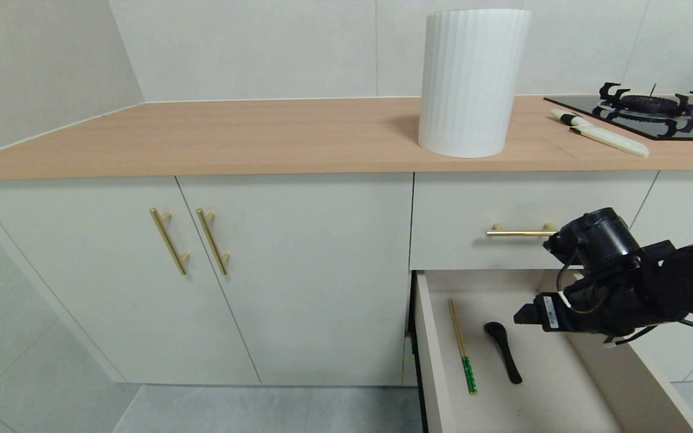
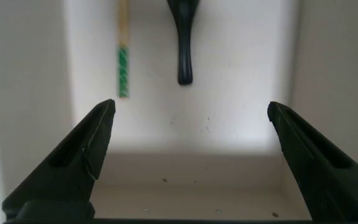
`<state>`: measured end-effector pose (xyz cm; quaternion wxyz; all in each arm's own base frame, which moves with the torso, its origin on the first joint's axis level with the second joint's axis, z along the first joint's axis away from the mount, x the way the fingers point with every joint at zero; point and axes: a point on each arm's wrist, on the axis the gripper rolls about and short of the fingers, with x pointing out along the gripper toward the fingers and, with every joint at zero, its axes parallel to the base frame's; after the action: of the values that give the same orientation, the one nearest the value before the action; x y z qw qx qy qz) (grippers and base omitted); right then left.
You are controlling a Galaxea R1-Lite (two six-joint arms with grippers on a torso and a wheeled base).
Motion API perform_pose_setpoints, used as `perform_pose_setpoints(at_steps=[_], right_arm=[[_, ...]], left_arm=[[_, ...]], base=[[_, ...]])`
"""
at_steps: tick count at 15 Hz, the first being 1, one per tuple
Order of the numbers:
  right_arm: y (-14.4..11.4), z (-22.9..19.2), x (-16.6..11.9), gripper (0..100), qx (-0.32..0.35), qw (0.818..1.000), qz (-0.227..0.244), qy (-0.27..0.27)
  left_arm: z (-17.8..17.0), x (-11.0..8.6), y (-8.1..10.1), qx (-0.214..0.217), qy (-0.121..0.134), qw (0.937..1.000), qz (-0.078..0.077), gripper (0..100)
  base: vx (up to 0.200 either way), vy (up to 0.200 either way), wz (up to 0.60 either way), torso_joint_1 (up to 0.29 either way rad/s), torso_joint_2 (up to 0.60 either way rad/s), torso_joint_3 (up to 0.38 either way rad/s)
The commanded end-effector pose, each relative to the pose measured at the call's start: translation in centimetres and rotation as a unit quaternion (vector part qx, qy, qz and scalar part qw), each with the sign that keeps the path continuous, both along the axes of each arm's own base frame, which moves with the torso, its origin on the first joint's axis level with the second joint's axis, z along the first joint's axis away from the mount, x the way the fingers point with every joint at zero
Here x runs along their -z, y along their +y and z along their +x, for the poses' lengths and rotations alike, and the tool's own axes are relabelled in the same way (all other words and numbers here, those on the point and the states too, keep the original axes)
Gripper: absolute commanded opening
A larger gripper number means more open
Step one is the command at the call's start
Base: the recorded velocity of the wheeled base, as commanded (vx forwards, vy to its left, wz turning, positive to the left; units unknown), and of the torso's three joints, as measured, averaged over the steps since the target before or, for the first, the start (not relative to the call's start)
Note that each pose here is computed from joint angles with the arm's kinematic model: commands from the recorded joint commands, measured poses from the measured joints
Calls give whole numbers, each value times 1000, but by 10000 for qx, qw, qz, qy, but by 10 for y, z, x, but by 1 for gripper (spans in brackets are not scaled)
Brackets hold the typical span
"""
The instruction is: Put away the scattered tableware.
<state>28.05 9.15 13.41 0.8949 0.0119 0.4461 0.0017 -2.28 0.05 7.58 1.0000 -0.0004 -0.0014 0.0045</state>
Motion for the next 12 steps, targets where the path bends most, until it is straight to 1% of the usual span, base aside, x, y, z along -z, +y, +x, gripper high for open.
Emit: perform_pose_setpoints(at_steps=[1, 3, 12], right_arm=[[-1, -5, -13, 100, -11, 9997, 74, -215], [-1, -5, -12, 100, -7, 9998, 63, -202], [-2, -8, -10, 100, -40, 9999, 16, -154]], left_arm=[[0, 0, 0, -1, -1, 10000, 4, 100], [0, 0, 0, -1, -1, 10000, 4, 100], [0, 0, 0, -1, -2, 10000, -3, 100]], base=[[0, 0, 0, 0, 0, 0], [0, 0, 0, 0, 0, 0], [-200, 0, 0, 2, 2, 4]])
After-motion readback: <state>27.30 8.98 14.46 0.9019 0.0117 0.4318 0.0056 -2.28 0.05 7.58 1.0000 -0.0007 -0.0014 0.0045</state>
